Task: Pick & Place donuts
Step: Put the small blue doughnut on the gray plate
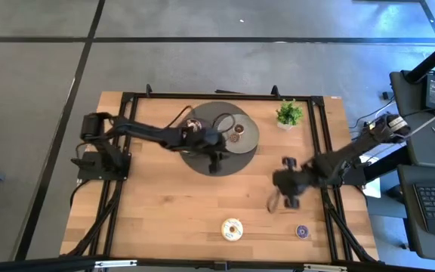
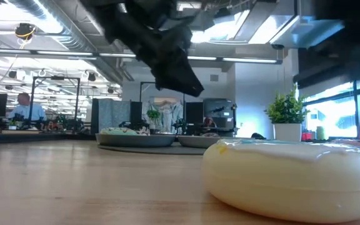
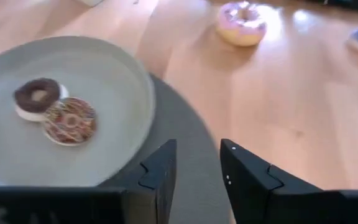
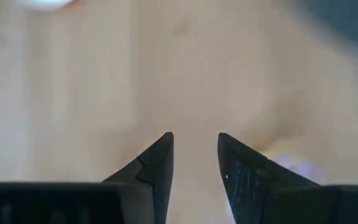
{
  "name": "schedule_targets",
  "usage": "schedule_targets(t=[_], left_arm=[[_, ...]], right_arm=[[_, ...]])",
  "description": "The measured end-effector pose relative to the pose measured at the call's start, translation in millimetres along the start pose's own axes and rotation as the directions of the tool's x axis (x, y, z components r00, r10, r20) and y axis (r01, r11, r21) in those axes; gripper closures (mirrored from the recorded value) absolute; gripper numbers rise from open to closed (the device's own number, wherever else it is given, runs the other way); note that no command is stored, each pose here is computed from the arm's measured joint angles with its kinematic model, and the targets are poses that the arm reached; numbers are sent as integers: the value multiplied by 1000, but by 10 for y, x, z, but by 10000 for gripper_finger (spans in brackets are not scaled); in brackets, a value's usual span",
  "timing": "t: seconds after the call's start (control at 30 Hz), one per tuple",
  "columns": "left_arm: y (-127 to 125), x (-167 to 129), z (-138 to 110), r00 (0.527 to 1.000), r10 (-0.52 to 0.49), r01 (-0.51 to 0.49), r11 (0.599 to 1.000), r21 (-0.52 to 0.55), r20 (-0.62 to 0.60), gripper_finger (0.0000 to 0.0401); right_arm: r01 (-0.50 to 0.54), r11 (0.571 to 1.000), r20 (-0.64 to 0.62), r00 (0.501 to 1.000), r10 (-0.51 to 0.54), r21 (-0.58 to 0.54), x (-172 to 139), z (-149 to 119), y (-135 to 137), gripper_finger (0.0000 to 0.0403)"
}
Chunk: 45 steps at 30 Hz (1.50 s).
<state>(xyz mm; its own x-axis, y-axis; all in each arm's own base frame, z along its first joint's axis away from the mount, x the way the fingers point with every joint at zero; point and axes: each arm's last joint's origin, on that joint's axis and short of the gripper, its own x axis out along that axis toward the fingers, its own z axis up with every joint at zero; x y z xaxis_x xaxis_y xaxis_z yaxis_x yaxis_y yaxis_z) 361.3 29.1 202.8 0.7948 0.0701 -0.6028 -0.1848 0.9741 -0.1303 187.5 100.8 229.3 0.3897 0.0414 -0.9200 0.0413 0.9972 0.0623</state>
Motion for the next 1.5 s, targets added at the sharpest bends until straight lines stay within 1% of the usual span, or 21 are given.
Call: schedule_targets(t=[0.07,0.17,0.23,0.37,0.43,0.5,0.63,0.8,0.87,1.0,1.2,1.4,1.5], left_arm=[[-71,-88,-105,999,-28,28,1000,-12,39,279],[-144,-233,-216,996,-57,59,998,-32,69,279],[-176,-313,-262,996,-46,49,998,-41,78,279],[-239,-440,-300,994,-8,11,999,-31,106,282],[-272,-475,-293,992,12,-8,1000,-27,123,282],[-299,-491,-280,989,28,-24,999,-26,145,281],[-311,-501,-270,985,55,-51,998,-28,162,280],[-296,-502,-267,980,103,-98,994,-37,173,283],[-283,-503,-264,975,135,-129,991,-44,179,282],[-268,-506,-261,965,184,-177,983,-54,189,279],[-265,-507,-260,962,194,-183,980,-73,191,280],[-265,-507,-261,962,194,-182,980,-79,191,282],[-265,-507,-261,962,195,-183,980,-79,191,281]], right_arm=[[-56,998,-43,997,57,22,-4,-136,155,275],[-116,992,-61,991,119,52,-43,-306,375,275],[-164,986,-47,985,166,32,-85,-401,519,275],[-194,981,77,978,195,-20,-165,-518,726,275],[-218,974,91,971,222,-60,-195,-579,799,275],[-225,970,73,970,232,-95,-213,-655,842,275],[-208,970,17,977,212,-122,-163,-782,922,275],[-200,962,-37,980,197,-186,-4,-917,1095,275],[-183,961,-54,983,176,-205,79,-973,1155,275],[-121,966,-96,990,101,-228,250,-1077,1217,275],[-54,964,-128,991,21,-261,446,-1151,1254,275],[-55,964,-177,984,9,-261,521,-1187,1270,277],[-51,969,-178,984,7,-240,523,-1186,1269,291]])
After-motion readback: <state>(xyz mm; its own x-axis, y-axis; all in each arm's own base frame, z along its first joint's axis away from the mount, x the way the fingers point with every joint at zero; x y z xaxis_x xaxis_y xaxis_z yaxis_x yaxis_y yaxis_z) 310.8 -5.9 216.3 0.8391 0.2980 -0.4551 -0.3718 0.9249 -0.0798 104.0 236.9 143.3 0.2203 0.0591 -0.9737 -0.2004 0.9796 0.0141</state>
